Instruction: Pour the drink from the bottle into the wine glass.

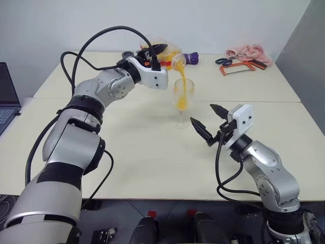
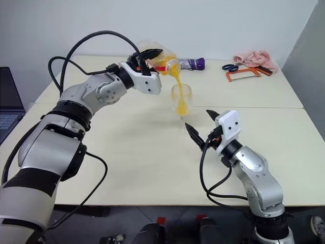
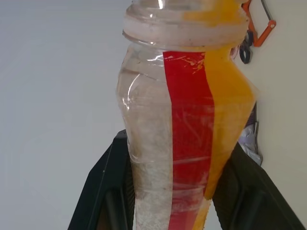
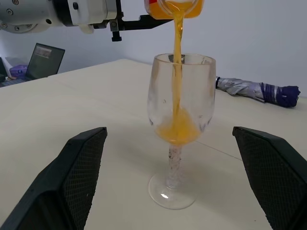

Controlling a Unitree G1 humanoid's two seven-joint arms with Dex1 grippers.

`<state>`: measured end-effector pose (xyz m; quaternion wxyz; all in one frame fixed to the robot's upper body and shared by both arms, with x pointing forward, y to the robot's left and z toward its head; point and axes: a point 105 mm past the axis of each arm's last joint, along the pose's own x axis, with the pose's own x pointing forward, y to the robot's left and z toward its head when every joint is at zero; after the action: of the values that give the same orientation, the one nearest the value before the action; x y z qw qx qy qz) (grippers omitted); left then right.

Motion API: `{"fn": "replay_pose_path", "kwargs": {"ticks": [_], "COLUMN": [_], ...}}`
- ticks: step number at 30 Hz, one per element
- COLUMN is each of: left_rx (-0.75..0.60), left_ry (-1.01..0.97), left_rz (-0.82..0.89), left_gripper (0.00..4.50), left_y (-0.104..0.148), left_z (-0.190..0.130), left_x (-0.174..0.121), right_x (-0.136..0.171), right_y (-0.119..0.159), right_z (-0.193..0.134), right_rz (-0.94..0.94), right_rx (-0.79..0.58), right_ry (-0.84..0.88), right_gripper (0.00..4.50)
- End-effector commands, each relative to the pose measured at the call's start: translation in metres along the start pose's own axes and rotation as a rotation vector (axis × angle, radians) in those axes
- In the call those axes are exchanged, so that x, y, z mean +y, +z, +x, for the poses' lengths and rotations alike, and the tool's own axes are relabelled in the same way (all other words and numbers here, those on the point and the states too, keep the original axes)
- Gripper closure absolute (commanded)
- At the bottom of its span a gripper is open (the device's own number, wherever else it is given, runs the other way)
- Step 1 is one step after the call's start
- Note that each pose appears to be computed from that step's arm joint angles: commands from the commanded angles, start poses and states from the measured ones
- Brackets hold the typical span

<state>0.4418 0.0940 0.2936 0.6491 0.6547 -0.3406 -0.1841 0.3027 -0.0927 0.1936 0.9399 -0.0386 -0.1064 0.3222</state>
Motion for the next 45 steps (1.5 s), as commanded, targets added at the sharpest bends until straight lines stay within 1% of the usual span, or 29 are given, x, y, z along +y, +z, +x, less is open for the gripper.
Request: {"fn": "replay_pose_path", "kwargs": {"ticks": [1, 45], "left_rx": [-0.005, -0.014], "left_ry": [0.078, 0.078], "left_rz": [0.048, 0.114], "left_gripper": [2.81, 2.81], "left_y": [-0.0002, 0.0006], "left_z": [0.0029, 0.0037], "left_x": [0.0316, 0.0344], "right_x": [0.006, 0.01], "right_y": [0.016, 0.015], "right_z": [-0.001, -0.0004], "right_rz": [-0.017, -0.032], "right_rx": [-0.067, -0.084], "right_ry": [0.016, 0.01], "right_gripper": [0.0, 0.0]}}
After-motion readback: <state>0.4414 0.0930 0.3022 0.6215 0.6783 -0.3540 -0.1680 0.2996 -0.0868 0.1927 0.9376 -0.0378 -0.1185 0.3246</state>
